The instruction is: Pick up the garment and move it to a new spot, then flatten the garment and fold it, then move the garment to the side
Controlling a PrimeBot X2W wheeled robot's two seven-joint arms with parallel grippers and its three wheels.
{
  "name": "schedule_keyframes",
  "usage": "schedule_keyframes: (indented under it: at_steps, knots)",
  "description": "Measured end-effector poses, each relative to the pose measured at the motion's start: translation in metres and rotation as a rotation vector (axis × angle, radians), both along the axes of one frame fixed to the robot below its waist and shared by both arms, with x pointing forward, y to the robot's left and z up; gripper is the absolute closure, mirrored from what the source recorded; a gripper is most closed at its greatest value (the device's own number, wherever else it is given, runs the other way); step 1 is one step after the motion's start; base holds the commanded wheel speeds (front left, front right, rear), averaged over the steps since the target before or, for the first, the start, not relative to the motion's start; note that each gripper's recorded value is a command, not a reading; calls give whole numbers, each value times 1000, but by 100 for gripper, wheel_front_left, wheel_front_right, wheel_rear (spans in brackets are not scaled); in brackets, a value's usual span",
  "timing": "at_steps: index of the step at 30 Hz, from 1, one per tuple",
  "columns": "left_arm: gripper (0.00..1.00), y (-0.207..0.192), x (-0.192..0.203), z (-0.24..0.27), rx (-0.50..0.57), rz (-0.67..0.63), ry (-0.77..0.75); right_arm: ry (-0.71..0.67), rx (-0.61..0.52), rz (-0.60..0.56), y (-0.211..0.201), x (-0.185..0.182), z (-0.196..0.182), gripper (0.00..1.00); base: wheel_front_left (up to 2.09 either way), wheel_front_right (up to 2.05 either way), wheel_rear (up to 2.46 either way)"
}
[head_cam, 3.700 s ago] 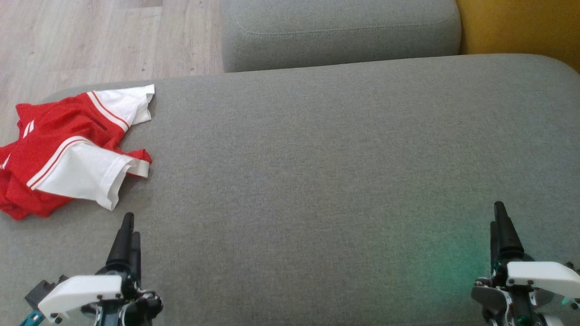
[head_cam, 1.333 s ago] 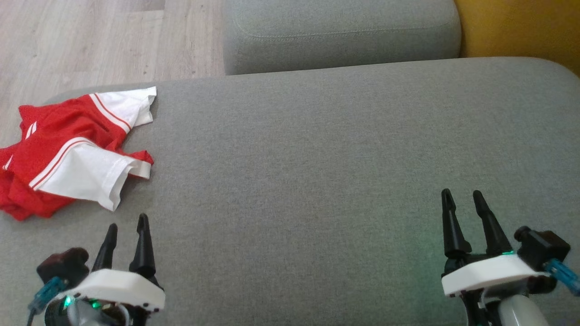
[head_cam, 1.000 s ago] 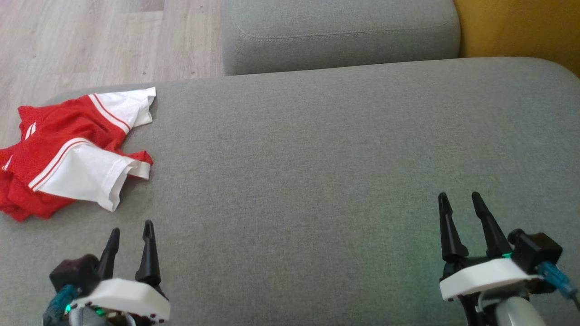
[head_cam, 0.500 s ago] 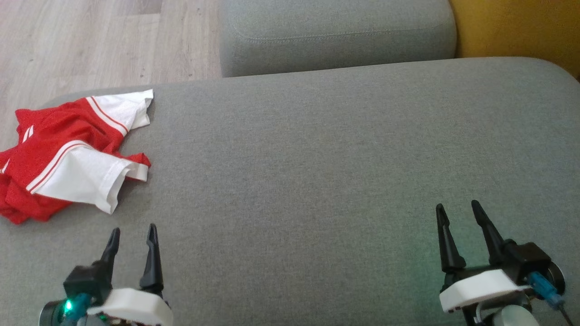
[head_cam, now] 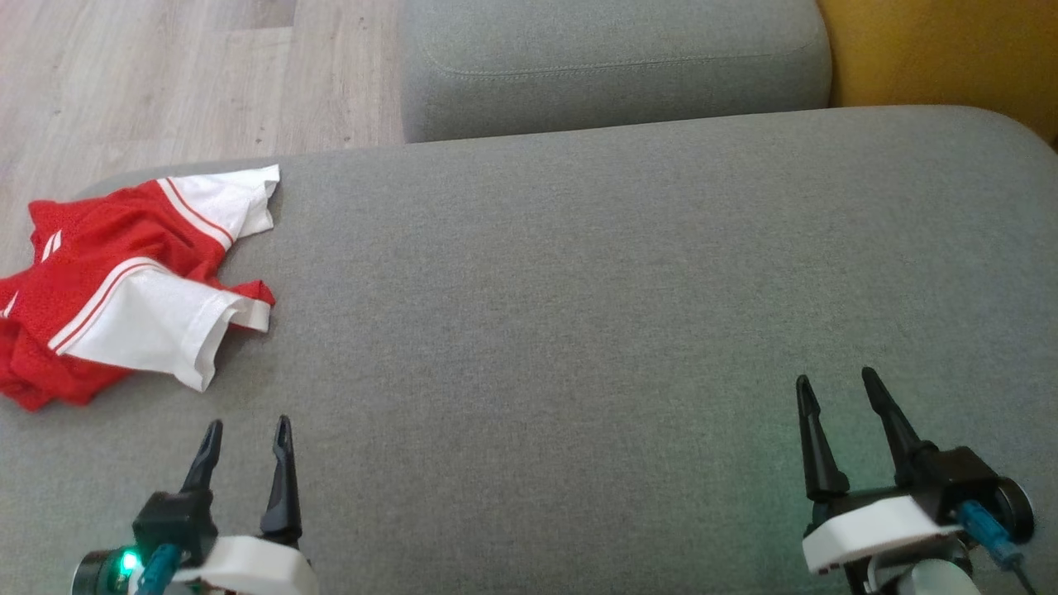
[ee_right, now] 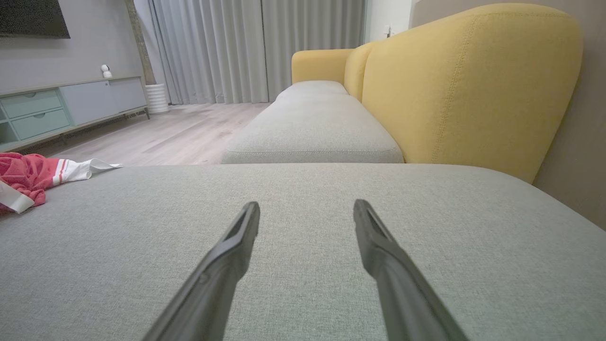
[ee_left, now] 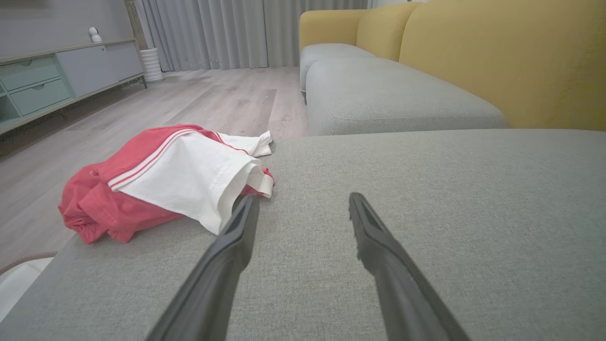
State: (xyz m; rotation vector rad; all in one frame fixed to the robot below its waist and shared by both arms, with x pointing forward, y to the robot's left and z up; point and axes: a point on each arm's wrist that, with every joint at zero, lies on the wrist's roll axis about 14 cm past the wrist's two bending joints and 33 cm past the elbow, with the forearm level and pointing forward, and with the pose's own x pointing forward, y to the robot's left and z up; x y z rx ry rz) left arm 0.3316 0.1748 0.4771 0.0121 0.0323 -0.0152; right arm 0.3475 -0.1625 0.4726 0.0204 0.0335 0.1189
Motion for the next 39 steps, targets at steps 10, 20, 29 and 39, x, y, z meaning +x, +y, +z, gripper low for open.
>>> schedule_keyframes:
  at_steps: [10,20,29,39]
  knots:
    - [0,2,-1,-6,-6,6,19,18,14,-5,0,-1,-5,0,0,0,0]
    - [0,19,-16,-7,-18,66,24,18,10,77,26,9,-5,0,0,0,0]
    - [0,76,-64,-10,-32,282,28,22,6,306,101,20,-6,0,0,0,0]
    - [0,106,-111,-20,-56,421,63,20,3,486,160,18,-4,0,0,0,0]
